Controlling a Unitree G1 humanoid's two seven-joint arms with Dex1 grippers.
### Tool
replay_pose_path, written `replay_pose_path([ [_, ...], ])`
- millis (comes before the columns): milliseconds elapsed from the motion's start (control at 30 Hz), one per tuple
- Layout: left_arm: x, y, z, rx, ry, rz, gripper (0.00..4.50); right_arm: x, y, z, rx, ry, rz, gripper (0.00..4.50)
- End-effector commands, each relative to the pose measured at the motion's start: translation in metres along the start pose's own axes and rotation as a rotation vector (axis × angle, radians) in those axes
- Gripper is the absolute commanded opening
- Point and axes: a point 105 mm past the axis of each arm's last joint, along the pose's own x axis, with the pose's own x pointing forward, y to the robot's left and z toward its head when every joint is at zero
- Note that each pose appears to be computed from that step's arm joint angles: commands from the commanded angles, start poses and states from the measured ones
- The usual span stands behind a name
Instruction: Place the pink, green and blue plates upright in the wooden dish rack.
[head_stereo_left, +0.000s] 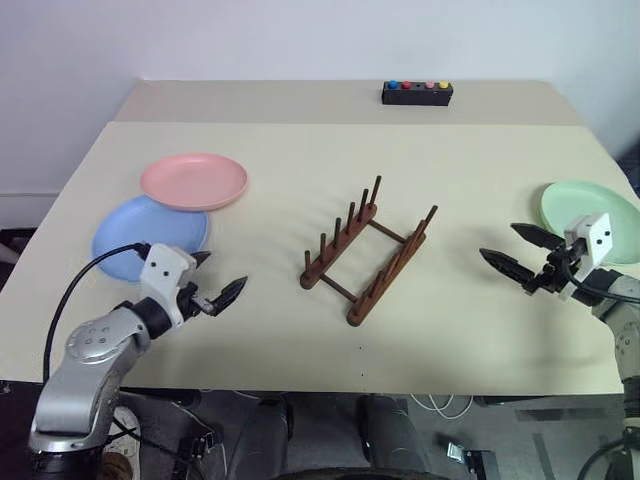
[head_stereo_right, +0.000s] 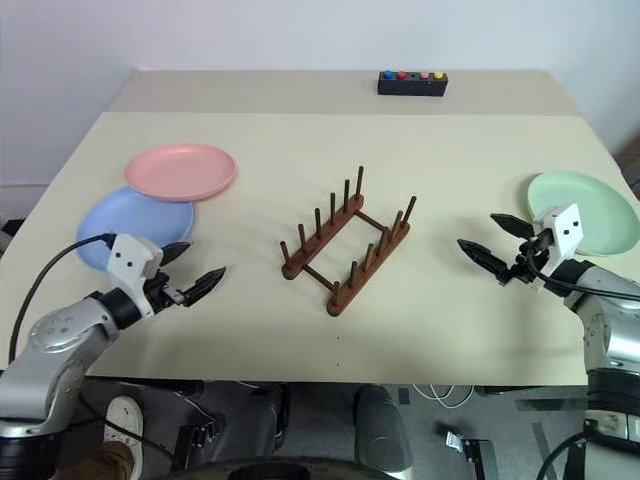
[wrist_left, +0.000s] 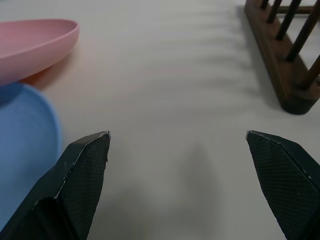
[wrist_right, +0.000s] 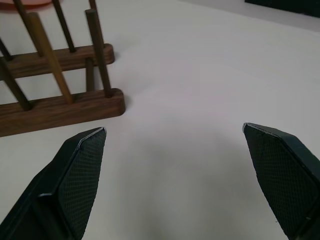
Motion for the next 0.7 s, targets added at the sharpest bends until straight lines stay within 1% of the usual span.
replay_pose_path([
  [33,-0.001,0.006,0.015,0.036,-0.044,0.007,4.5,0.008,-0.002,0.015,-0.037,-0.052,-0.003,4.47],
  [100,-0.001,0.007,0.017,0.049,-0.047,0.007,4.5,0.011,0.0,0.016,-0.038,-0.059,0.007,4.47],
  [200,-0.001,0.01,0.012,0.047,-0.023,0.039,4.5,0.012,-0.001,0.011,-0.044,-0.047,-0.007,4.47],
  [267,-0.002,0.005,0.018,0.04,-0.052,0.027,4.5,0.012,-0.001,0.013,-0.047,-0.053,-0.007,4.47],
  [333,-0.004,-0.002,0.018,0.033,-0.057,0.004,4.5,0.013,-0.002,0.015,-0.05,-0.059,-0.02,4.47],
  [567,-0.008,-0.013,0.008,0.028,-0.016,-0.078,4.5,0.014,0.001,0.012,-0.067,-0.046,-0.037,4.47],
  [700,-0.008,-0.022,0.008,0.03,-0.01,-0.148,4.5,0.014,0.003,0.011,-0.059,-0.052,-0.045,4.47],
])
